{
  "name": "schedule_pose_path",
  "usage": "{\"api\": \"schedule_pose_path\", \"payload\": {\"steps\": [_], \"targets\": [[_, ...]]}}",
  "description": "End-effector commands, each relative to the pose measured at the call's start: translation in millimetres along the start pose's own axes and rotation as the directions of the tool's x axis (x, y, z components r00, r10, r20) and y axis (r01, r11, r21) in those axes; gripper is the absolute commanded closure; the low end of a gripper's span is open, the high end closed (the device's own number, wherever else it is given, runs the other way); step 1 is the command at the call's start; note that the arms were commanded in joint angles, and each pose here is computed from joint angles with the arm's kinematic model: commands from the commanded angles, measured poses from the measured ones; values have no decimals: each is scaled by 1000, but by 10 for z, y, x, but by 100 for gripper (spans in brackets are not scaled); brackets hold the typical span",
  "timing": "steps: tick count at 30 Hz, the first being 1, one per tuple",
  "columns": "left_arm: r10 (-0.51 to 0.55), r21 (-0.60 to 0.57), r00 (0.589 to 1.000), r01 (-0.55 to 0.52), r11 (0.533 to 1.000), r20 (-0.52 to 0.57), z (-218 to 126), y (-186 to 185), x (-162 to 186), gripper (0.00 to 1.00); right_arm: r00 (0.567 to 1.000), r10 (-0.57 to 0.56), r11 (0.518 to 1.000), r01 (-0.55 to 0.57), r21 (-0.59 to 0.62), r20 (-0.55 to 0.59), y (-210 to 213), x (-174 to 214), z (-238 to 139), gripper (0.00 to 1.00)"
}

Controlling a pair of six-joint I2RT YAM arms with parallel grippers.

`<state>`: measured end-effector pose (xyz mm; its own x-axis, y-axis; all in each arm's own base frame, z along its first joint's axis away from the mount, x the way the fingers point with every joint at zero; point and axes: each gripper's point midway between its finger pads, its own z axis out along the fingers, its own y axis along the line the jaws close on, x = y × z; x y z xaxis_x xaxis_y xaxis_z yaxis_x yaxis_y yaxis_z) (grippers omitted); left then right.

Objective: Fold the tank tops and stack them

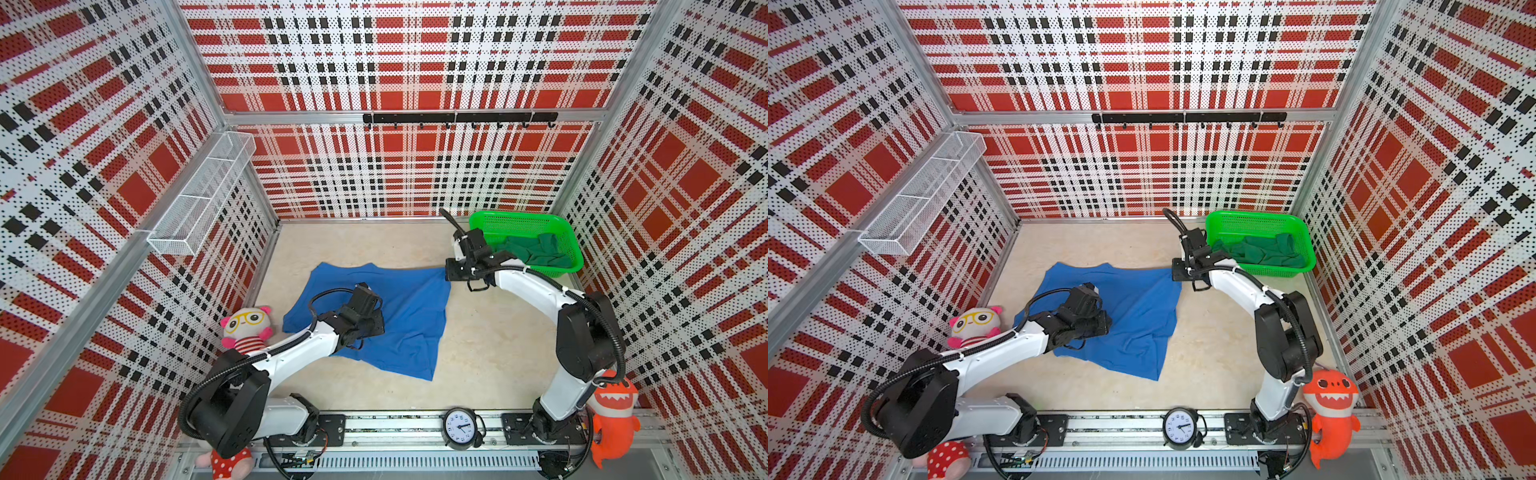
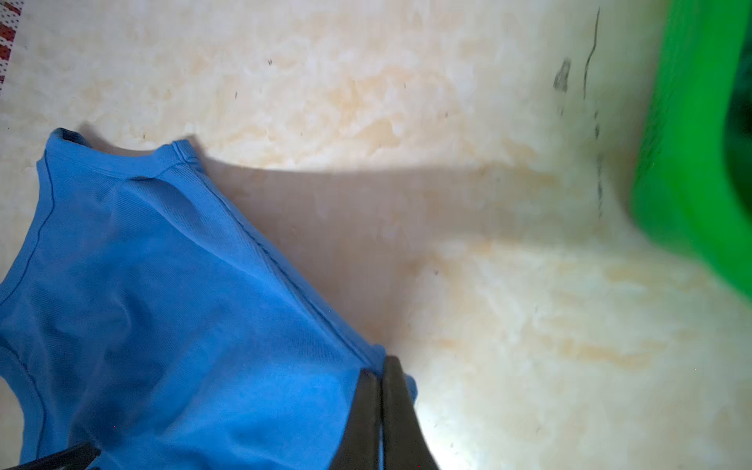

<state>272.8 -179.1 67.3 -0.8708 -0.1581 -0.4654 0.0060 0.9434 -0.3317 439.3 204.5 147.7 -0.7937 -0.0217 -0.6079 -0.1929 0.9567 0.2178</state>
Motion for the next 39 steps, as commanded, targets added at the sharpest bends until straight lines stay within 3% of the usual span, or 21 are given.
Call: {"api": "schedule_pose_path", "payload": {"steps": [1,9,17,26,27,30,32,35,39], "targets": [[30,-34,999,-31,999,-20,25,5,49,62,993,-115,985,116,126,-12,-328,-189,148,100],[8,-98,999,-11,995,-35,117,223,123,58,991,-130,985,130,110,-6,-367,-350,338,100],[-76,-157,996,80,984,36,350,619,-198,58,991,-133,985,135,112,-27,-414,-257,516,100],[-81,-211,997,77,974,-9,619,872,-184,57,981,-188,953,170,252,49,-650,-499,784,100],[-81,-210,997,77,975,-11,627,872,-178,57,980,-189,950,167,263,58,-669,-551,811,95],[-88,-203,996,83,976,-19,635,861,-147,57,978,-187,951,155,269,98,-673,-795,778,56],[-88,-196,996,82,977,-20,622,834,-131,57,977,-186,945,149,290,106,-671,-922,627,41],[-90,-184,996,85,979,-19,596,790,-103,57,985,-155,964,133,231,80,-546,-772,352,40],[-86,-165,996,83,983,-14,552,728,-92,57,994,-94,987,101,122,-60,-319,-23,-3,51]]}}
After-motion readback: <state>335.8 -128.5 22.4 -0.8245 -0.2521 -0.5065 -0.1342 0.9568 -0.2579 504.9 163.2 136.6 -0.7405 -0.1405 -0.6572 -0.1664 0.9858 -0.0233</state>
